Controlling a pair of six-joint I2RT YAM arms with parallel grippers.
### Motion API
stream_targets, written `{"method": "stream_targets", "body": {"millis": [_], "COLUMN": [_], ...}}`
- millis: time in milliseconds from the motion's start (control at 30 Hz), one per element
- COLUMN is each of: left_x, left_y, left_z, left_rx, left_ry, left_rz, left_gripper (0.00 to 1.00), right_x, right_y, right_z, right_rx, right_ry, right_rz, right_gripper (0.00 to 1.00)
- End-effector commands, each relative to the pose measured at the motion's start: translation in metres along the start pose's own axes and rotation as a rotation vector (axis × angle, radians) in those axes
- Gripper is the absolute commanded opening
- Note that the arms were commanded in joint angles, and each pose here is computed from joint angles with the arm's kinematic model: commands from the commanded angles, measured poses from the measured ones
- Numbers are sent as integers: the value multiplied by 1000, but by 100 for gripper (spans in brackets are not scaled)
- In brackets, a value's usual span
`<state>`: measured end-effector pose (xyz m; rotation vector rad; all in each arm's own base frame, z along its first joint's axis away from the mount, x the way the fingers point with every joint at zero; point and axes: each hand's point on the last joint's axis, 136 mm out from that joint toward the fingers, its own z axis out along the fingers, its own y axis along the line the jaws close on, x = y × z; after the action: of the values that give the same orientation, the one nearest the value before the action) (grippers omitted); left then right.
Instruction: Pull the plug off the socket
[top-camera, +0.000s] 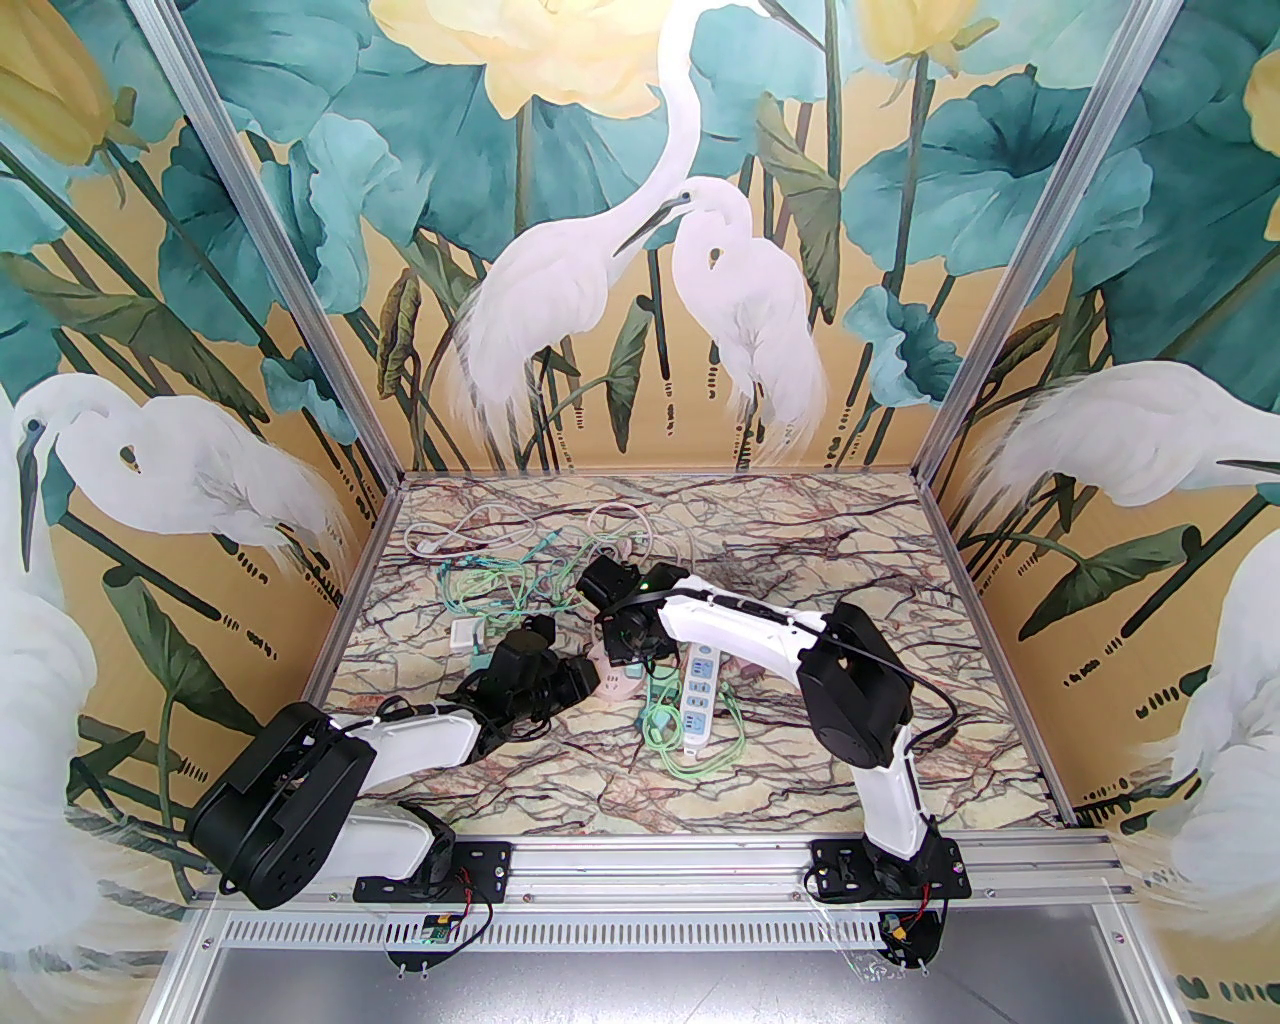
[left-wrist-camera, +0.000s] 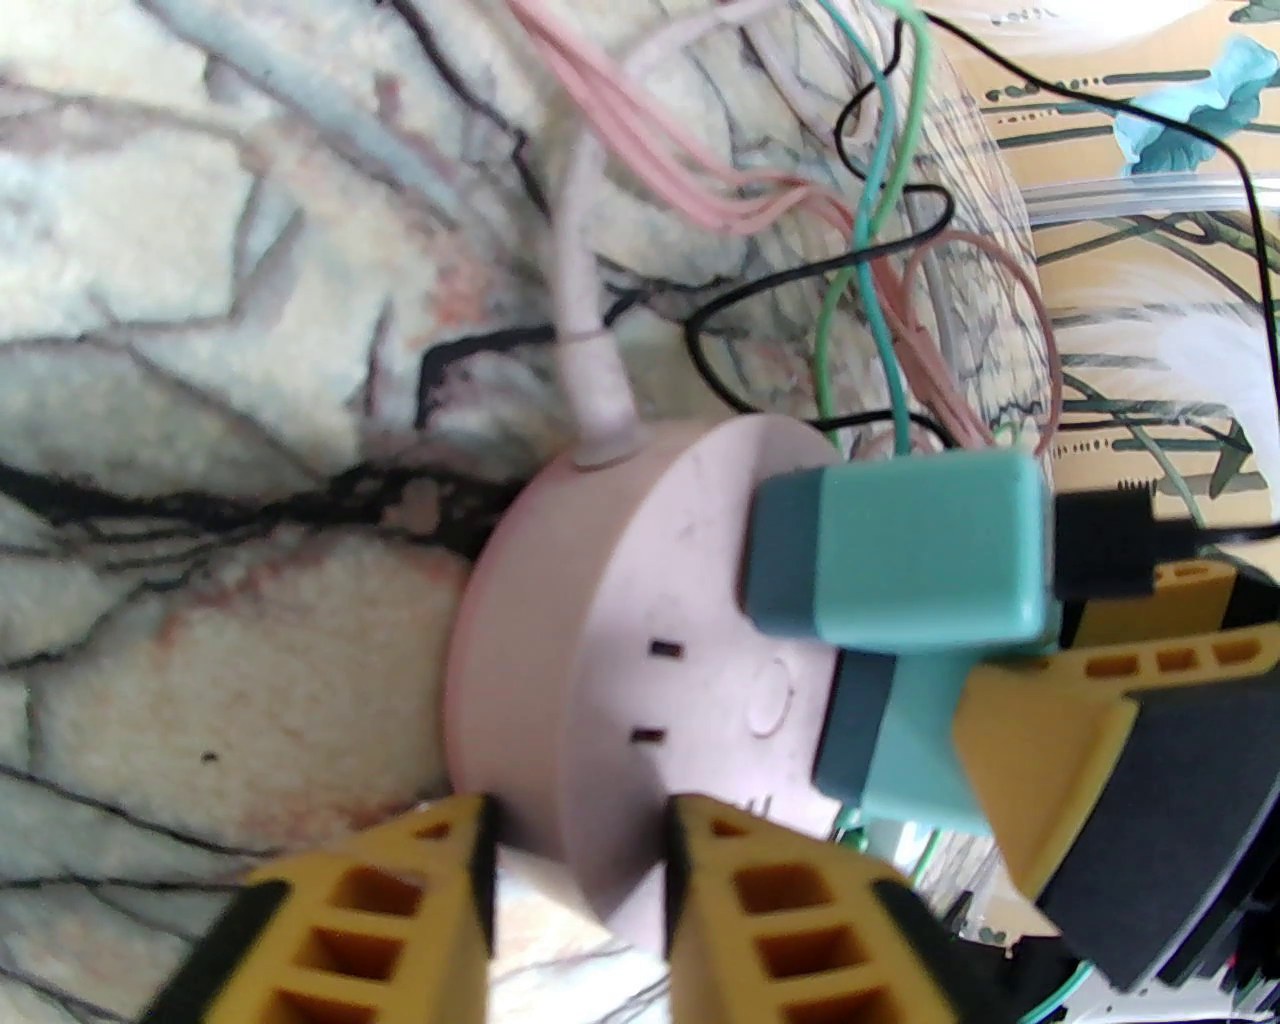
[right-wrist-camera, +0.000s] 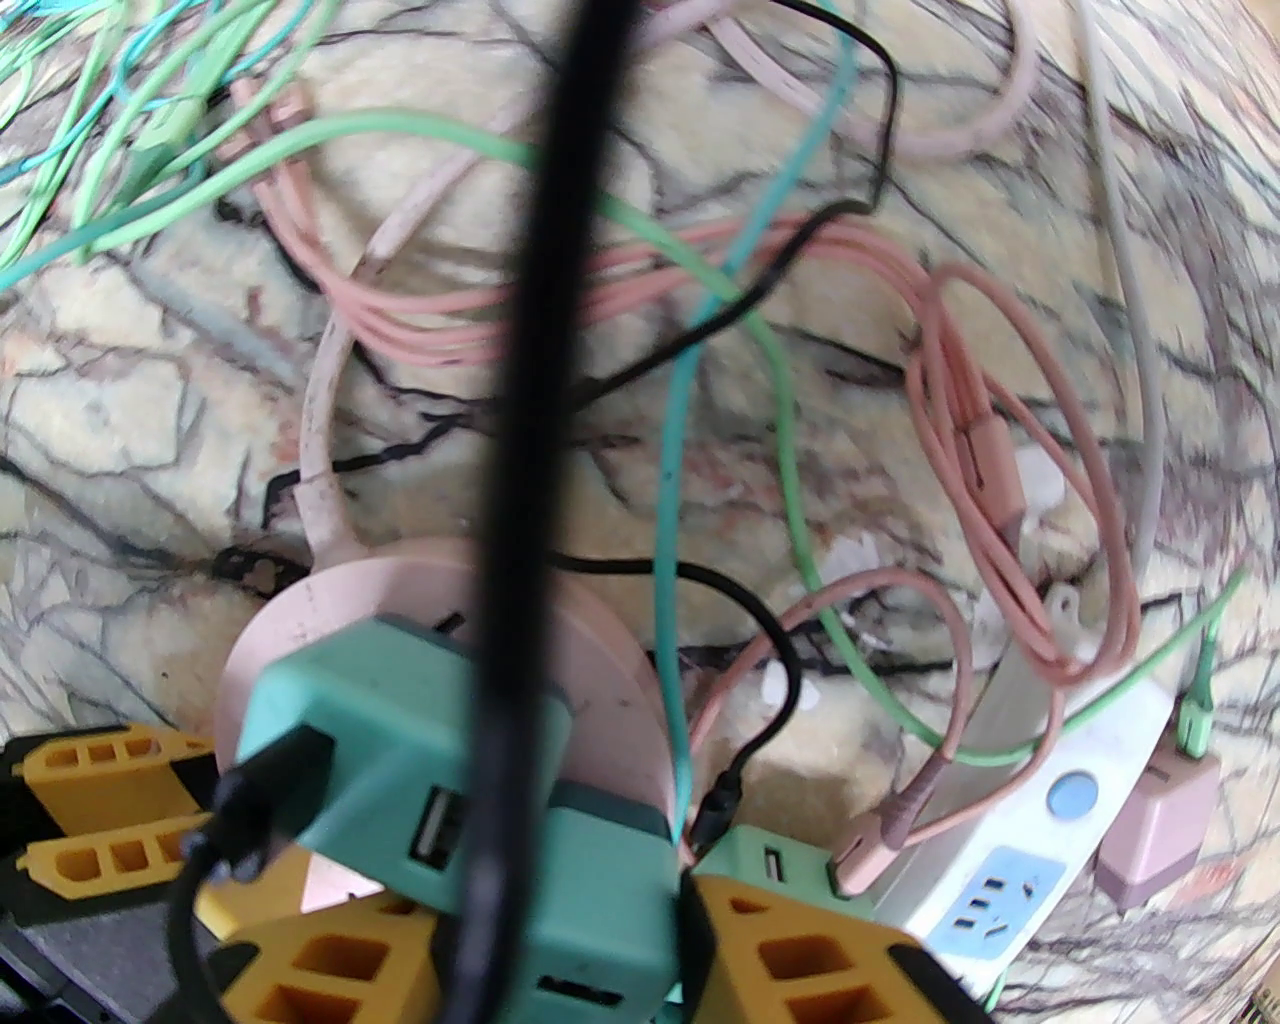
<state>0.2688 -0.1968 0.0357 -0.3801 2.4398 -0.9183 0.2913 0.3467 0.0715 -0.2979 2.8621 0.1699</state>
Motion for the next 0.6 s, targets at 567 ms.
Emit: {"method": "stream_targets", "body": {"millis": [567], "left_x": [11], "left_y": [-5], "left_z": [-5], "left_rx": [-54], "left_ry": [44], "left_rz": [35], "left_gripper": [48], "right_x": [7], "right_y": [9], "right_z": [9], "right_rx": [-26], "right_ry": [37], "right_rz": [-14], "right_gripper": [28]}}
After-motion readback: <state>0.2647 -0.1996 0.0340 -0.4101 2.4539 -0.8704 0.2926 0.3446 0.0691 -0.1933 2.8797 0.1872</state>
